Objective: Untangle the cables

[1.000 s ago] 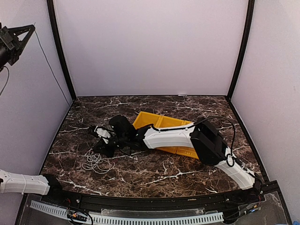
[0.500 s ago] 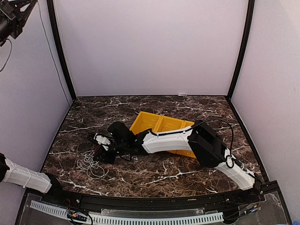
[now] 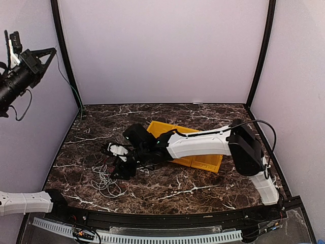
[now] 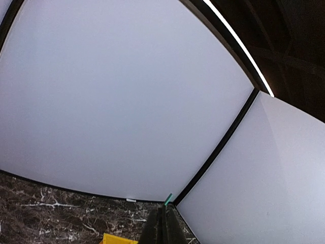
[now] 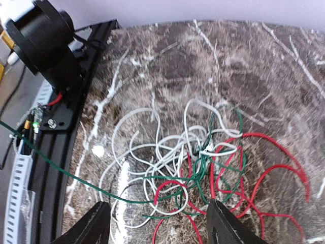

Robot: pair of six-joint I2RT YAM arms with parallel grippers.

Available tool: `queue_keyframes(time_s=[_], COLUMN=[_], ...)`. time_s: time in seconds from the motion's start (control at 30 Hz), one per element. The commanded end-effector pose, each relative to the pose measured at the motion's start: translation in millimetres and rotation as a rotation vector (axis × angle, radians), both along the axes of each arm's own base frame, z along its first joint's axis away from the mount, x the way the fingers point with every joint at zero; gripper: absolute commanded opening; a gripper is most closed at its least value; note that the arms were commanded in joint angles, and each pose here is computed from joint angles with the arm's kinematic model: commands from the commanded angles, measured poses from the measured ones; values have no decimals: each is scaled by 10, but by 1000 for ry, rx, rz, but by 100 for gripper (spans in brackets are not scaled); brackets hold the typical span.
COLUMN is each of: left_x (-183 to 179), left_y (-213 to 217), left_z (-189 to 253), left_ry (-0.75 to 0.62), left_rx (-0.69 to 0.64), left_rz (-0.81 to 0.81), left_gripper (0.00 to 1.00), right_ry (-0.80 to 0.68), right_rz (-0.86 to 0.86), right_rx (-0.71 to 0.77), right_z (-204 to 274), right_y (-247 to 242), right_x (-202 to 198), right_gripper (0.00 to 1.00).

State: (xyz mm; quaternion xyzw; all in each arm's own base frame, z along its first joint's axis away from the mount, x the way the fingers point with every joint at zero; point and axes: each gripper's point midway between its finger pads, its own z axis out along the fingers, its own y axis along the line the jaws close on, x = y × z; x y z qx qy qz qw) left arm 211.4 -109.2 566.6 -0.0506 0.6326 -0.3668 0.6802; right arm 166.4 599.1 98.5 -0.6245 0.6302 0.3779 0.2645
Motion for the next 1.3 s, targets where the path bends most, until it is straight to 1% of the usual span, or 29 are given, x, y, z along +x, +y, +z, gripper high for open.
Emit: queue_keyframes(time_s=[0.0,0.1,0.17,0.23,0.27,0.37,0.43,0.53,0.67,0.77,0.9,1.07,1.13,1.27], left_x=[150,222,248,254,257,264,257,211,157,134,126,126,117,109], left_y=[-142,-212,-243,-261,-261,-249,-228,-211,-162,-95,-56,-56,-49,-25], left_z=[-471,-727,-820,-842,-848,-849,-835,-786,-749,-693,-665,-653,-641,-635], left_ry=[88,141,161,161,161,155,151,141,113,92,82,79,76,73], left_rx=[-38,-12,-13,-19,-21,-27,-39,-87,-176,-211,-217,-219,-221,-222], left_rz=[-29,-36,-43,-50,-49,-42,-36,-50,-61,-43,-28,-29,-29,-20], left_gripper=[0,0,0,0,0,0,0,0,0,0,0,0,0,0], right_ry=[-79,-63,-50,-16,8,102,124,161,274,339,415,519,551,574], right_rz=[7,12,36,94,125,225,229,212,200,233,327,338,344,347], right_rx=[112,132,147,166,176,186,193,202,200,204,223,237,245,252], right_z=[786,921,976,1019,1045,1093,1115,1124,1023,1005,1111,1169,1173,1219], right_y=[-38,-33,-18,-11,-4,-3,23,94,180,229,254,308,329,339], right_x=[57,80,44,-65,-130,-358,-419,-425,-467,-590,-832,-913,-920,-931], right_gripper=[68,68,70,71,72,77,78,78,77,77,75,68,58,36])
